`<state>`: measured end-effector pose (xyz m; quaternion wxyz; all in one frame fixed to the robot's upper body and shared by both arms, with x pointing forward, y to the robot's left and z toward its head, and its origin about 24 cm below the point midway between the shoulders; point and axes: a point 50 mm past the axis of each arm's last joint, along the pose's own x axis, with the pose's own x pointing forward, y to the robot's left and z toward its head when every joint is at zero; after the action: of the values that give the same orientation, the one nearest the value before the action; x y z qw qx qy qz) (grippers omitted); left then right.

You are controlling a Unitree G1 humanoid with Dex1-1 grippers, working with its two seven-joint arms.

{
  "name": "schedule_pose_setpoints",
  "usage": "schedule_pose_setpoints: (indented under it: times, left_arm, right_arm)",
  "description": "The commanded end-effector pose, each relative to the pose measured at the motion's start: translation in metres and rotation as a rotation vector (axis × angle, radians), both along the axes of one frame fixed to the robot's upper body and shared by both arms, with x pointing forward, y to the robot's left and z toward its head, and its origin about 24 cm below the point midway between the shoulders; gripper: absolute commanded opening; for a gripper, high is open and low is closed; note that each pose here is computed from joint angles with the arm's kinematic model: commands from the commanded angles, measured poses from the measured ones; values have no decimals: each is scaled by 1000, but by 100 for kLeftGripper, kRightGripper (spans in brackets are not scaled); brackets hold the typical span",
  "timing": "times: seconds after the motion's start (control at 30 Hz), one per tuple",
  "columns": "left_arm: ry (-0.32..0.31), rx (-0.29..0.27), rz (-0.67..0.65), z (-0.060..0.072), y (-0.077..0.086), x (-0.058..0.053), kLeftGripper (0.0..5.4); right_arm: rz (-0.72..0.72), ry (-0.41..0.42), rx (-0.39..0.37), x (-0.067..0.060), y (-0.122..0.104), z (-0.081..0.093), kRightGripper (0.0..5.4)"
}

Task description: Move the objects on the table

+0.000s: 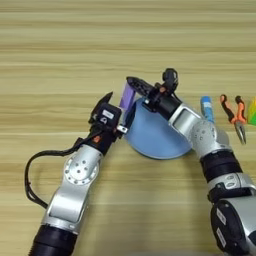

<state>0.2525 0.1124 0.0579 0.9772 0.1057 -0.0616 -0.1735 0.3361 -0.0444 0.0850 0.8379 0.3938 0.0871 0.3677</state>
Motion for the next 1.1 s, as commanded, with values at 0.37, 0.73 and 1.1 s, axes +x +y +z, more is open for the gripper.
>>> schedule_pose_setpoints:
  times: [0.37, 0.73, 1.1]
  left_arm:
    - [-15, -14, 29, 5, 10, 0, 498]
    - [-24, -34, 73, 8, 21, 1, 540]
    - [-30, -52, 122, 10, 31, 3, 540]
  right_arm:
    - [-81, -42, -29, 9, -16, 11, 78]
    - [-138, -36, -62, 7, -34, 6, 78]
    - [-169, -17, -104, -6, -46, -3, 78]
